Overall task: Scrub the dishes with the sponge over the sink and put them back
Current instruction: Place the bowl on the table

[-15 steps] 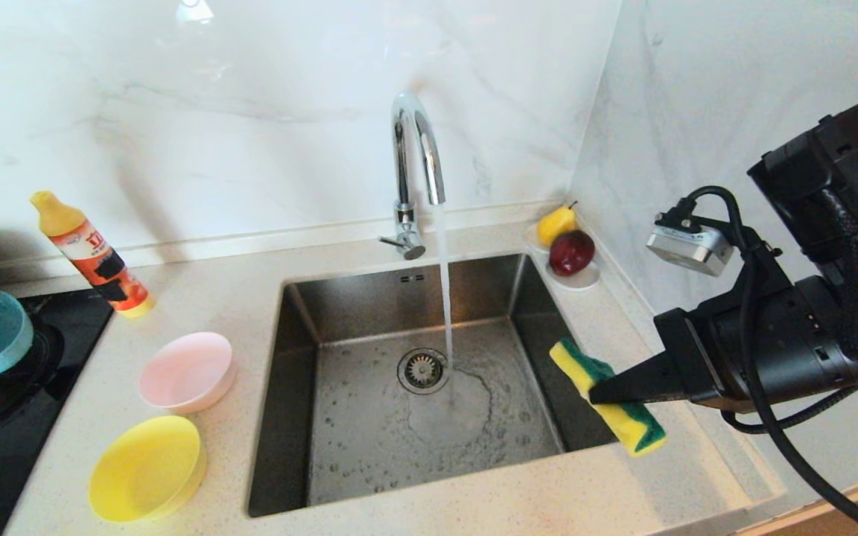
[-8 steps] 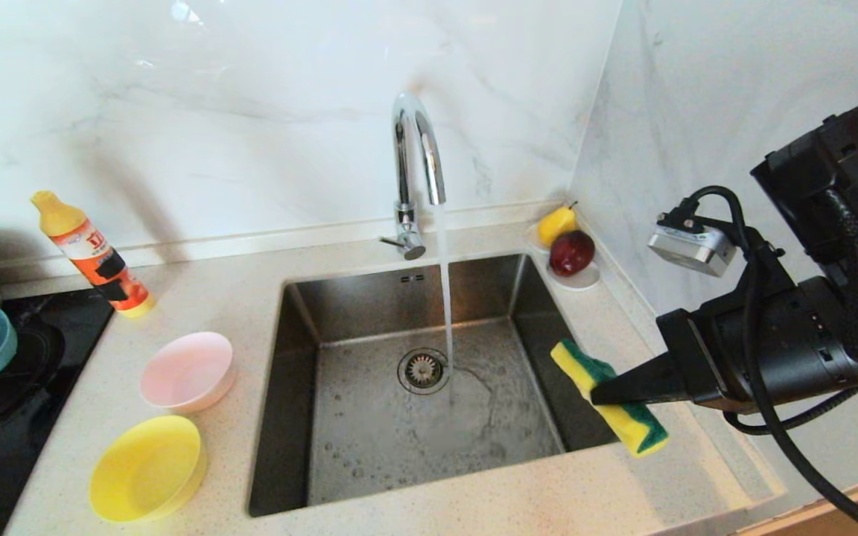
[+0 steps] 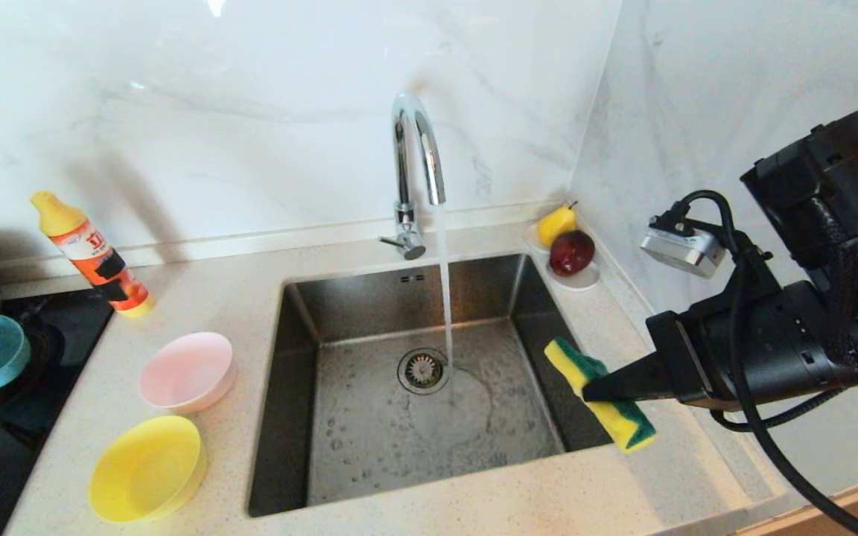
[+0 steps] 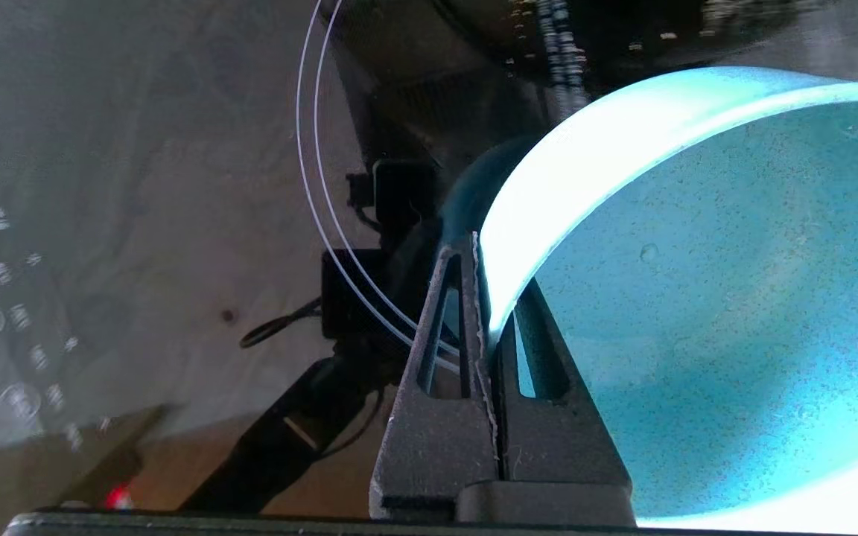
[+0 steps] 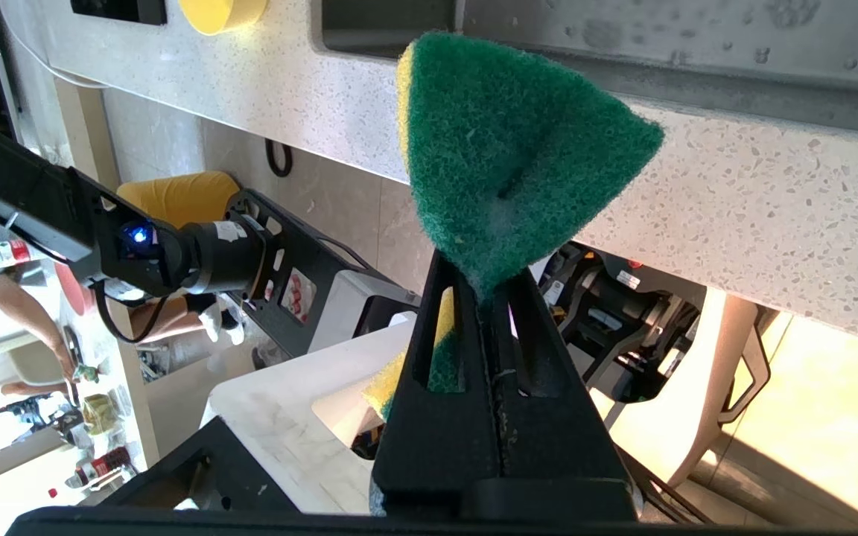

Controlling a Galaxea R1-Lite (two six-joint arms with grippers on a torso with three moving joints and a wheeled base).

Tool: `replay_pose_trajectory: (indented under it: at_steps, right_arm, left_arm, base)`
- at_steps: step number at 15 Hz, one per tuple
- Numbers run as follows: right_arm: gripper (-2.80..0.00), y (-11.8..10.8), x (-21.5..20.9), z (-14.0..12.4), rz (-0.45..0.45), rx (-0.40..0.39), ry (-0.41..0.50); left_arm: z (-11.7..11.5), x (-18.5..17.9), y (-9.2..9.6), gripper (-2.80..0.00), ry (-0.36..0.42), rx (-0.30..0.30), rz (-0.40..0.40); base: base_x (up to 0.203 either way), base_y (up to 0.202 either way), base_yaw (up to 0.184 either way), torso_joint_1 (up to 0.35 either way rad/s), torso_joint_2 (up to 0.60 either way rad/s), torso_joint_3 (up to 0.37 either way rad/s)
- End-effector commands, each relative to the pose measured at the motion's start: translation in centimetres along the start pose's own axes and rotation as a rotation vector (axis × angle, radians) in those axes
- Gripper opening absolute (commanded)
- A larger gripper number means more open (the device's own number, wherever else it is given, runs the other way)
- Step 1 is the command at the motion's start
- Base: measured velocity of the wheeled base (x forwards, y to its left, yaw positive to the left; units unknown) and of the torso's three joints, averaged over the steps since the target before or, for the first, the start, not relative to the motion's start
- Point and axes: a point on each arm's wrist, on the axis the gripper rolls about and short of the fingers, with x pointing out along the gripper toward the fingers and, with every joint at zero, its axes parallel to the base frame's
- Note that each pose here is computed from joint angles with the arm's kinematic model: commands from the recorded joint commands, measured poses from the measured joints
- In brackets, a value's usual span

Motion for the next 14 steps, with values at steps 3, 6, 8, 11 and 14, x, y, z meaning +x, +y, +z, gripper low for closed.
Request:
replay_pose_trajectory:
  at_steps: [3, 6, 8, 11, 14]
  right_arm:
    - [-2.80, -0.1, 0.3, 0.0, -0.004, 0.007, 0.013]
    - [-2.80, -0.1, 0.2, 0.0, -0.003, 0.006, 0.011]
    - [-2.80, -0.1, 0.3, 0.0, -0.004, 0.006, 0.012]
    - [-2.80, -0.2, 0.3, -0.1, -0.005, 0.007, 0.014]
    - [-2.80, -0.1, 0.3, -0.1, -0.004, 0.008, 0.016]
  left_arm:
    - [-0.5, 2.4, 0.0, -2.80, 0.020, -0.004, 0.019]
    - [-0.2, 2.3, -0.5, -2.80, 0.037, -0.015, -0.023]
    - [0.1, 2.1, -0.8, -2.80, 0.039, -0.033, -0.044]
    - [0.5, 1.7, -1.1, -2.80, 0.044, -0.039, -0.072]
    - [0.8, 1.2, -1.3, -2.80, 0.058, -0.053, -0.063]
  base:
    - [0.000, 0.000, 0.000, 0.000, 0.00, 0.000]
    - [0.000, 0.000, 0.000, 0.000, 0.00, 0.000]
    - [0.000, 0.000, 0.000, 0.000, 0.00, 0.000]
    - [0.000, 0.000, 0.000, 0.000, 0.00, 0.000]
    - [0.000, 0.000, 0.000, 0.000, 0.00, 0.000]
